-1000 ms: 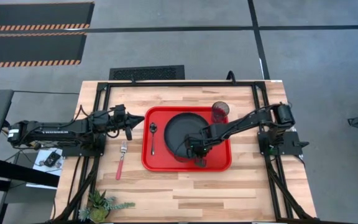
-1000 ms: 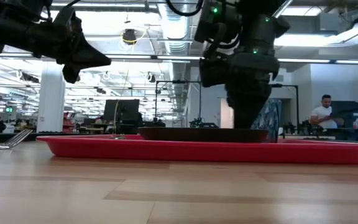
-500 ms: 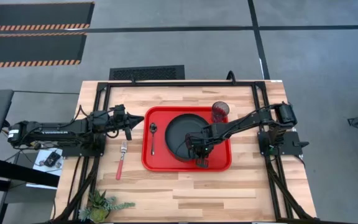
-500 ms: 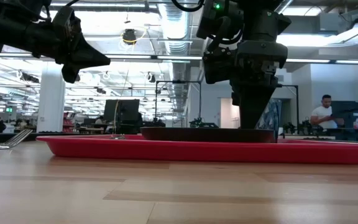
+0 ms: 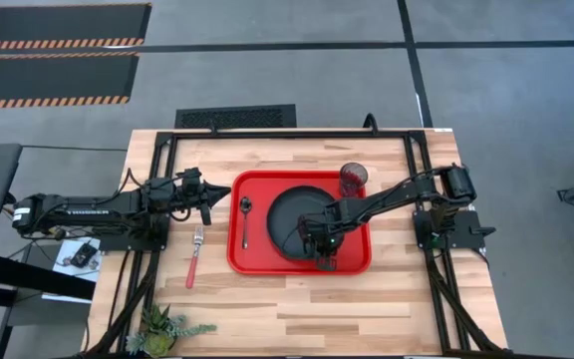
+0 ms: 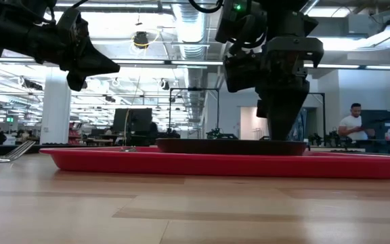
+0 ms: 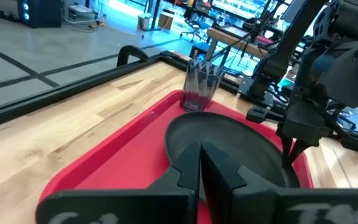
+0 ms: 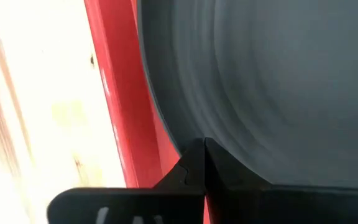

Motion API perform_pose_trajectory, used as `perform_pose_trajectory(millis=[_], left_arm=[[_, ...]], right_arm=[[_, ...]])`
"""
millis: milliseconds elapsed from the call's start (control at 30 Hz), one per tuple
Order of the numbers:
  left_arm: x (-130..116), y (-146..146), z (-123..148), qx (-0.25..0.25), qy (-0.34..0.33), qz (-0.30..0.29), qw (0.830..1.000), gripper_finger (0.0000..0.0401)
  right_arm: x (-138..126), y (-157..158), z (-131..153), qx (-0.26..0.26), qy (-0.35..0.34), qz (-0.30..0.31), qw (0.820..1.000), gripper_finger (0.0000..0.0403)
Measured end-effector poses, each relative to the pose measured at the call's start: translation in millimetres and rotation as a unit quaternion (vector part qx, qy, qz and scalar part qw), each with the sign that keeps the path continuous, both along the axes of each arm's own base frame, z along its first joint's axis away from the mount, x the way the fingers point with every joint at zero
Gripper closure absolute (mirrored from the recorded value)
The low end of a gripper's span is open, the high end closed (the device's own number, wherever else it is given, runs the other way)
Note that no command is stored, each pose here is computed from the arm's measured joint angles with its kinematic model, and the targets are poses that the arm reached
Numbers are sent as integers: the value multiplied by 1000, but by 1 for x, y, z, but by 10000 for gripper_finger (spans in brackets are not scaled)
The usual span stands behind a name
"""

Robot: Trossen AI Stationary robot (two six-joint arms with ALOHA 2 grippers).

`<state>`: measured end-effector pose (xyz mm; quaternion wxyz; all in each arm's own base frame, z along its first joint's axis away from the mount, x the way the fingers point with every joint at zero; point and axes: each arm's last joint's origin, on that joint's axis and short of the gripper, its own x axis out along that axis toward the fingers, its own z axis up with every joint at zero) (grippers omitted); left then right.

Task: Pick and place plate/cup/fork/spoon on tray
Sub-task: Move the black plate to the center of the orange tray, then put the pink fork on the orange tray

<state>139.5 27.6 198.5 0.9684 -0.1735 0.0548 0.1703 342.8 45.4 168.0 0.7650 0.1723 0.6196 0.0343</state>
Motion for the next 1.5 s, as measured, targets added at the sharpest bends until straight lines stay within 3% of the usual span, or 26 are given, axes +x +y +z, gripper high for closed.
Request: perform_pose_trajectory(millis=[367,1067,1333,1500], left_arm=[[0,0,-2,-3,8,0,1000,401],[0,0,-2,-6,10,0,1000,401],[0,-2,-2,-16,9,-31,999,401],[0,-3,-5,-52,16,-41,998,401]], right_arm=[[0,-2,3,-34,4,-7,999,390],[-4,4,5,-6,22,7,1000,390],[-14,-4,44,-22,-43,-9,999,388],[-28,-13,79,-29,-95,-51,994,393]])
